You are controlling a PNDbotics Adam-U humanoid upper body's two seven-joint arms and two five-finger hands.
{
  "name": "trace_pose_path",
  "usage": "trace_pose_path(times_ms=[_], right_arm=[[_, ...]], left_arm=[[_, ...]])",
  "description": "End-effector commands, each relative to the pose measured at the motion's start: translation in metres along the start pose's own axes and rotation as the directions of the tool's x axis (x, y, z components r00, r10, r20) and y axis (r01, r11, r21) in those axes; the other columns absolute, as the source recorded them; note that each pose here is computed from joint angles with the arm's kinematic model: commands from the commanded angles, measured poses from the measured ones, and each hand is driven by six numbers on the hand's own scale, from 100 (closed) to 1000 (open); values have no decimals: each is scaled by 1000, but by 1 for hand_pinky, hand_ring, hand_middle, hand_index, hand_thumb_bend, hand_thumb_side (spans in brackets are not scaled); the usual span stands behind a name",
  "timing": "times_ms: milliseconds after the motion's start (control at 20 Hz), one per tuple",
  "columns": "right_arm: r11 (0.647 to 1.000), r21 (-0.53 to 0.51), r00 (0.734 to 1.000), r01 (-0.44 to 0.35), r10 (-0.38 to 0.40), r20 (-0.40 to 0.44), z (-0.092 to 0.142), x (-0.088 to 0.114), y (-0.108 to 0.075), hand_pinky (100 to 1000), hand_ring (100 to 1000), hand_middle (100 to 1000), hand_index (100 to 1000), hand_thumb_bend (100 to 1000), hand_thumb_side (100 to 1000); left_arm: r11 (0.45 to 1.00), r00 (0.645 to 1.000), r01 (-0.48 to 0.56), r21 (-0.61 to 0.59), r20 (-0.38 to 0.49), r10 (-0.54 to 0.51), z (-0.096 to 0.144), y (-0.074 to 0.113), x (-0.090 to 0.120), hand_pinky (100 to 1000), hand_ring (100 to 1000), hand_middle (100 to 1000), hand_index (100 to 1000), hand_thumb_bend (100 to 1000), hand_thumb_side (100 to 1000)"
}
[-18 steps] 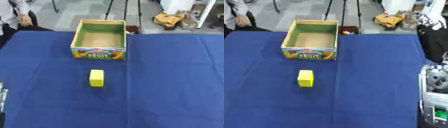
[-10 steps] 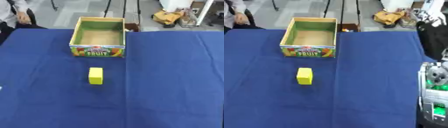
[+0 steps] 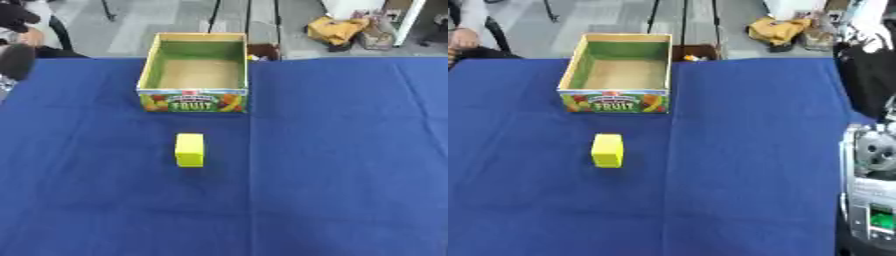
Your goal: Pick up objects on the table and place them in the box.
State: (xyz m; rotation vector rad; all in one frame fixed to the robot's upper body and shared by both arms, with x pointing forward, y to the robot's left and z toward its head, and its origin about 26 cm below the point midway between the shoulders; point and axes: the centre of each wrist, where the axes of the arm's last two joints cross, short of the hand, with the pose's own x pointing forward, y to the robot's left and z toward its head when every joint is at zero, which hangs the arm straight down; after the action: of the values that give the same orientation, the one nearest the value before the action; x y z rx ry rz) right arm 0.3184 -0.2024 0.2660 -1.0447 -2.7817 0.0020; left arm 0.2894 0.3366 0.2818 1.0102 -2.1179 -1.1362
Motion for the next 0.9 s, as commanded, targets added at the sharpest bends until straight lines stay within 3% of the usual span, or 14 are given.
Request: trace_pose_path(times_ms=[50, 350, 550, 900], right_arm=[[1000, 1, 1000, 7, -7, 27, -5, 2, -3, 703, 780, 552, 803, 100, 677], [1000, 15, 1000, 14, -14, 24, -3, 3, -3, 702, 780, 549, 802, 100, 669], [1000, 23, 1000, 20, -20, 23, -2, 3, -3, 702, 780, 549, 802, 100, 665], [999, 33, 999, 30, -30, 19, 0, 4, -1, 701, 780, 547, 802, 100, 657]], left_arm=[[976, 992, 125, -180, 11, -125, -10, 22, 9, 703, 763, 836, 1000, 419, 1000], [869, 979, 197, -454, 46, -198, -30, 36, 20, 718, 789, 857, 1000, 427, 1000], [803, 977, 198, -563, 44, -210, -42, 38, 17, 731, 812, 878, 1000, 462, 993], [675, 970, 187, -713, 24, -244, -64, 30, 7, 737, 831, 882, 1000, 540, 890]])
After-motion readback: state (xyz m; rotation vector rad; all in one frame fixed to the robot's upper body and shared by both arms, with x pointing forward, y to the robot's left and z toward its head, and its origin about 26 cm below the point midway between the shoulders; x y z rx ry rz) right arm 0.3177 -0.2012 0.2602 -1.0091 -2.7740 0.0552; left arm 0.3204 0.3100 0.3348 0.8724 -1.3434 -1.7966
